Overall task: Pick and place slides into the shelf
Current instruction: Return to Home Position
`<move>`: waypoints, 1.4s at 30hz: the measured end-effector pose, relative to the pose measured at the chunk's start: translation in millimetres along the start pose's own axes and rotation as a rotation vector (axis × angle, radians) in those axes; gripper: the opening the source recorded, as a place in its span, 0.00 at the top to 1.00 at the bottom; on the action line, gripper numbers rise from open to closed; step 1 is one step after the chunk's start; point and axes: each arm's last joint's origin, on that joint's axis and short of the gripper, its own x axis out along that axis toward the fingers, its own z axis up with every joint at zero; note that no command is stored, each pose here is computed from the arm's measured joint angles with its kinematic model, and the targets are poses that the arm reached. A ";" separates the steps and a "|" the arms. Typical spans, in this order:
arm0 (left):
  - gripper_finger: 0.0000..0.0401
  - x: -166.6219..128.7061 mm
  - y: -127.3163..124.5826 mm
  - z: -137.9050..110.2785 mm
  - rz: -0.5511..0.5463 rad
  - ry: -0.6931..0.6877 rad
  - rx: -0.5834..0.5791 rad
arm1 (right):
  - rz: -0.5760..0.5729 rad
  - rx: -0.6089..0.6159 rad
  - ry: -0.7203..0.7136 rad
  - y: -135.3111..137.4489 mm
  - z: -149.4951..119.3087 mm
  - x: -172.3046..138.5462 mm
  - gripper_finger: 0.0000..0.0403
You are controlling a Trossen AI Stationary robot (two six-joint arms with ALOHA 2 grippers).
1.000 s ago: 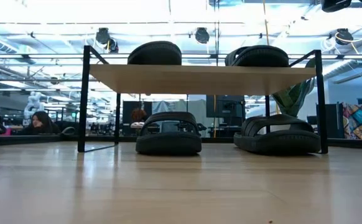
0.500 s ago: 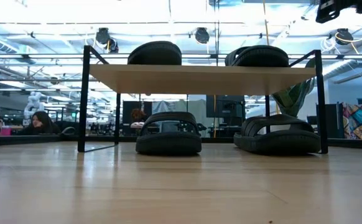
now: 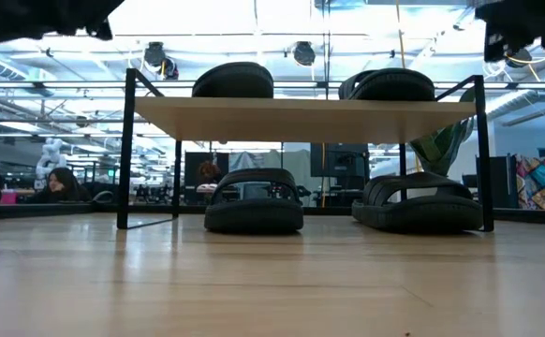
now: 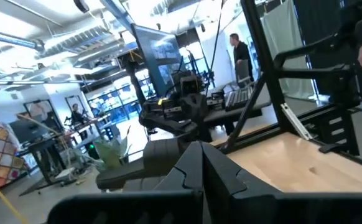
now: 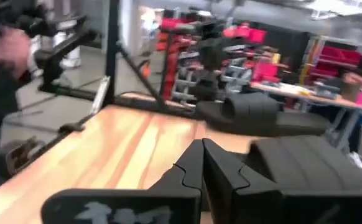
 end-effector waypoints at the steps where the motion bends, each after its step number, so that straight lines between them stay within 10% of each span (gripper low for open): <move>1: 1.00 -3.7 -0.9 -2.3 0.006 -0.005 0.000 | -0.017 0.016 -0.003 -1.2 -2.4 -1.1 1.00; 12: 1.00 -26.4 1.0 -1.9 0.068 -0.008 0.026 | -0.089 0.071 -0.051 -19.1 -7.0 -24.3 1.00; 17: 1.00 -25.7 0.4 -8.1 0.063 0.059 0.078 | 0.050 0.069 -0.100 -19.6 2.8 -25.7 1.00; 35: 1.00 -21.3 20.3 -24.9 0.151 0.182 0.052 | -0.147 0.162 -0.041 -38.7 -0.6 -21.9 1.00; 42: 1.00 -22.2 19.9 -28.4 0.090 0.194 -0.021 | 0.015 0.136 -0.058 -35.7 -0.4 -20.9 1.00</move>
